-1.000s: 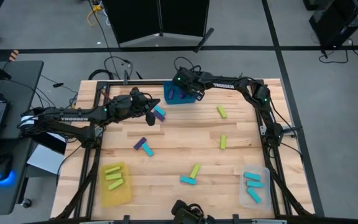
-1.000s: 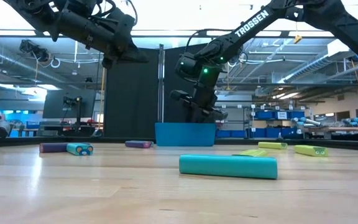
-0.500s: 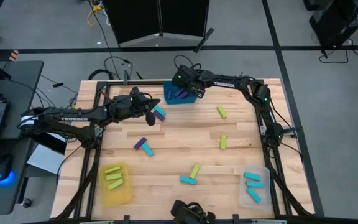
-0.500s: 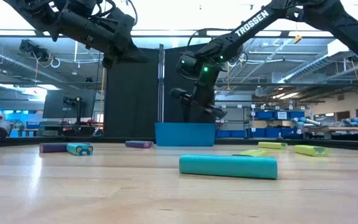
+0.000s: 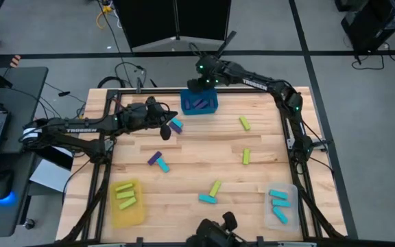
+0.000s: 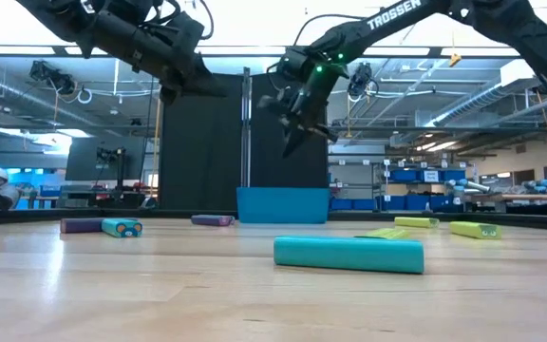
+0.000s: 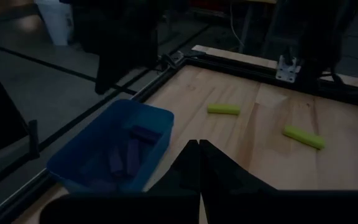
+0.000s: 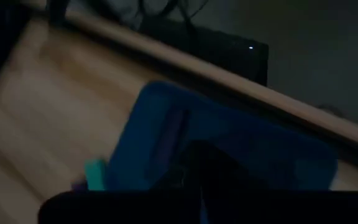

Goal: Sort blocks
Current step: Put the yellow green block into the yellow bin

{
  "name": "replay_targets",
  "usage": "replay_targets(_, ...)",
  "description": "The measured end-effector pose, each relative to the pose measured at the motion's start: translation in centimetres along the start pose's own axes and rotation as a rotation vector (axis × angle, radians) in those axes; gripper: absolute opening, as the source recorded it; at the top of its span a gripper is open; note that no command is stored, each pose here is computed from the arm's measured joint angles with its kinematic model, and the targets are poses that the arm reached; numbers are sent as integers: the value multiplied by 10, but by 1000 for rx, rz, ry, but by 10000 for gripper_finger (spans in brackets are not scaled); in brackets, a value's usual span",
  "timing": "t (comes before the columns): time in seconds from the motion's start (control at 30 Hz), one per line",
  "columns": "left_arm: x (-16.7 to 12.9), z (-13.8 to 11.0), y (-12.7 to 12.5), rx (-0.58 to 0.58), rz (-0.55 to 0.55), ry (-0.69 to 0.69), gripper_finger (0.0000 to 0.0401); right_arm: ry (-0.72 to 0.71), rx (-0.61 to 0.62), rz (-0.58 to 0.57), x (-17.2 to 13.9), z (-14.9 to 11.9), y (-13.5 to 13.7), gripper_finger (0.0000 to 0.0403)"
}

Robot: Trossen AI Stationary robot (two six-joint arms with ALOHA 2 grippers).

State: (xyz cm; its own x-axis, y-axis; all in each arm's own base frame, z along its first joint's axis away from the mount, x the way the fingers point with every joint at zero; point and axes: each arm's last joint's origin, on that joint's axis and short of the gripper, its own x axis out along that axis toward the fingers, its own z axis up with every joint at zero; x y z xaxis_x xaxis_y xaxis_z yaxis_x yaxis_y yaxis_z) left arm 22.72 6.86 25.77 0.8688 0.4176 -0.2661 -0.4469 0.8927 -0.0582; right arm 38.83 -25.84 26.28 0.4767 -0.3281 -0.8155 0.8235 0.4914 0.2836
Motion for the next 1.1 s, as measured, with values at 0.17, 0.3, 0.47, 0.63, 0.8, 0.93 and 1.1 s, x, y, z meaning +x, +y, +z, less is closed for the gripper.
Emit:
replay_targets(0.17,1,9,7,-11,-32,10,2,8,-187,81,-6,-12,0,5)
replay_targets(0.3,1,11,13,-21,-56,22,1,-46,-276,208,-11,-30,8,4)
replay_targets(0.47,2,7,21,-61,-48,65,1,-135,-288,296,-28,-56,3,2)
replay_targets(0.63,2,4,26,-71,-69,105,1,-191,-269,317,-62,-92,-7,2)
replay_targets(0.8,1,-1,30,-107,-63,159,1,-256,-210,291,-101,-125,-21,2)
replay_targets(0.93,1,-3,30,-133,-77,188,1,-251,-152,326,-126,-153,-30,2)
replay_targets(1.1,0,-5,30,-178,-74,205,1,-253,-119,307,-156,-183,-38,3)
